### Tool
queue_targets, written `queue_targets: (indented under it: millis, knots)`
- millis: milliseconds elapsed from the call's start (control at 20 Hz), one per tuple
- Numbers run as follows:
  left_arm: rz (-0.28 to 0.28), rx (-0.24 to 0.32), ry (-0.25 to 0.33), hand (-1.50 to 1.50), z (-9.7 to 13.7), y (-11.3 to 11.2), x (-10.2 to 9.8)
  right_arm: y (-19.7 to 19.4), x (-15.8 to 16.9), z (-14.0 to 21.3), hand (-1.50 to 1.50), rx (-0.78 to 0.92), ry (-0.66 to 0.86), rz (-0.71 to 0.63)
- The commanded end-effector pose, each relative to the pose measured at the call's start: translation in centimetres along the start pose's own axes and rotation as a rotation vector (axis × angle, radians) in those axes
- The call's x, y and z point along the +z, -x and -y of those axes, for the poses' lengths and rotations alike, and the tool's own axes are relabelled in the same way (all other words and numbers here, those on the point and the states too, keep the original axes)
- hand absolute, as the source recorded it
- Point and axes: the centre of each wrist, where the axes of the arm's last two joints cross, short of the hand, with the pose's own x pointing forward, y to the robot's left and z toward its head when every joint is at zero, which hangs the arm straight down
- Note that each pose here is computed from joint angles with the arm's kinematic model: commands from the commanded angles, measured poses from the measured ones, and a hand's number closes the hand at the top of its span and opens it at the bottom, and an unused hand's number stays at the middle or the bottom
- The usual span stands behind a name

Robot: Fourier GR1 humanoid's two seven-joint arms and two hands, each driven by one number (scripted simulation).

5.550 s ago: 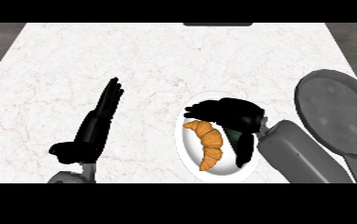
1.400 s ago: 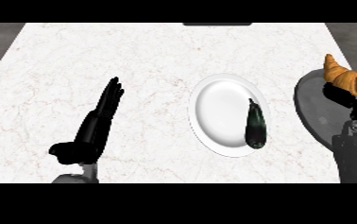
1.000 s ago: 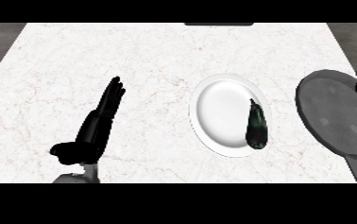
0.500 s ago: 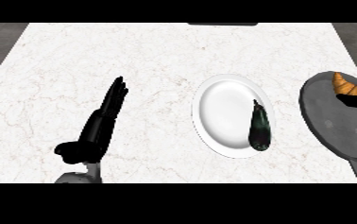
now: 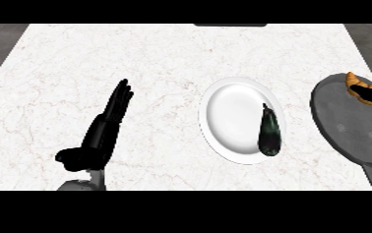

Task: Pick the croissant from the plate and place it in the pan

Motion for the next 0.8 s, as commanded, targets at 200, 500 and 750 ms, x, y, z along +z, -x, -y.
queue_targets:
  millis: [200, 500, 750]
  knots:
    - [-0.018, 0.002, -0.031, 0.00, -2.2, 0.7, 0.3, 3.0, 0.0, 3.4, -1.50, -0.279, 0.030, -0.018]
    - [-0.019, 0.001, -0.038, 0.00, -0.7, 0.3, 1.2, 5.6, 2.0, 7.5, -1.50, -0.449, -0.100, 0.042]
    - [0.000, -0.023, -0.043, 0.00, -1.8, -0.8, 1.4, 9.1, 6.6, 10.3, -1.50, -0.466, -0.176, 0.088]
